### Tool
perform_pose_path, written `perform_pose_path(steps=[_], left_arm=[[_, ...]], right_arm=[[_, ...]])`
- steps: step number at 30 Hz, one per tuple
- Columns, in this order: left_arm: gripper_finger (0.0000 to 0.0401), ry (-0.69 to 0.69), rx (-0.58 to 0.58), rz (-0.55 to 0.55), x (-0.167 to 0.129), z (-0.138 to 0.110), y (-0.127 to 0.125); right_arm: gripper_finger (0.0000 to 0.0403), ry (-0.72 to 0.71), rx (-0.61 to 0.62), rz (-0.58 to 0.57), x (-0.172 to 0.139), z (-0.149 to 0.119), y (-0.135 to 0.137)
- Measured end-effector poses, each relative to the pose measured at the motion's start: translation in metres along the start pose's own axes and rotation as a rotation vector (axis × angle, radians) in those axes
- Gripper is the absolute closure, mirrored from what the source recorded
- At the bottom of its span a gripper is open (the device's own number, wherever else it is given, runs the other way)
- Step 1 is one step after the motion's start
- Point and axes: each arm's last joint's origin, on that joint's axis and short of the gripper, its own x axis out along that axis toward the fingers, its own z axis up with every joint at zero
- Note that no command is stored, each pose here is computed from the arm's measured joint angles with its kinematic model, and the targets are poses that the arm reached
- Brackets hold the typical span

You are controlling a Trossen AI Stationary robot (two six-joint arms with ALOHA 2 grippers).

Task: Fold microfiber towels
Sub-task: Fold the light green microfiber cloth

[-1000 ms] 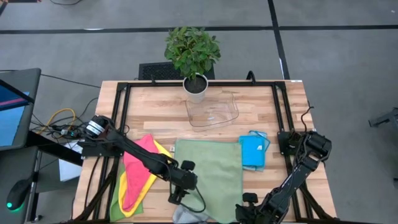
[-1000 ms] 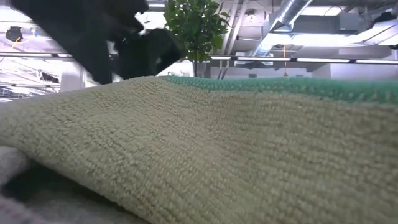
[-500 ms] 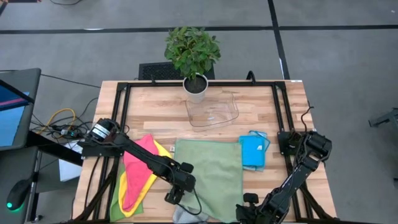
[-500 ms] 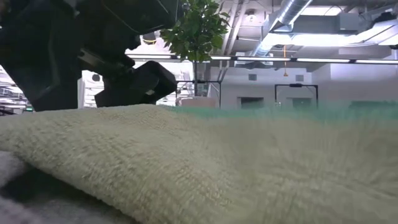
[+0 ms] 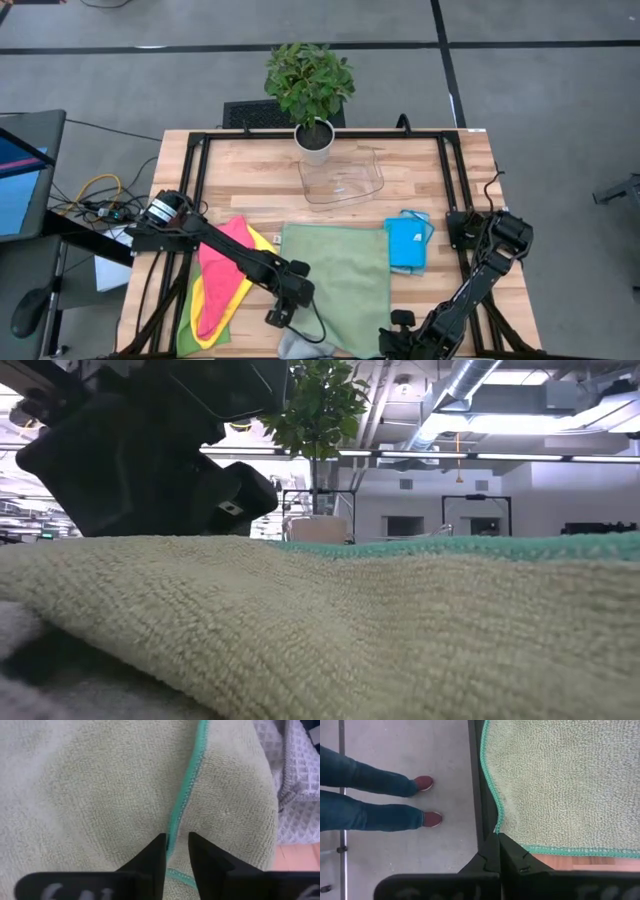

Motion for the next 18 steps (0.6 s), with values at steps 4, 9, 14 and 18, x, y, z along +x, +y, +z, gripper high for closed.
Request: perform_pose_path(steps=[4, 9, 14, 18], left_arm=[[0.0354, 0.007, -0.079, 0.001, 0.0, -0.001, 0.0], [0.0394, 0.061, -0.195, 0.014, -0.004, -0.002, 0.0], [0.0398, 0.101, -0.235, 0.024, -0.015, 0.006, -0.004], [0.04, 0.122, -0.229, 0.04, -0.025, 0.014, -0.009]], right_arm=[[0.0393, 0.0, 0.005, 0.0, 0.0, 0.0, 0.0], [0.0394, 0.0, 0.004, 0.005, -0.001, 0.0, 0.0], [0.0397, 0.003, -0.022, 0.006, -0.006, 0.004, 0.005], [0.0397, 0.013, -0.068, -0.016, -0.015, 0.012, 0.01]])
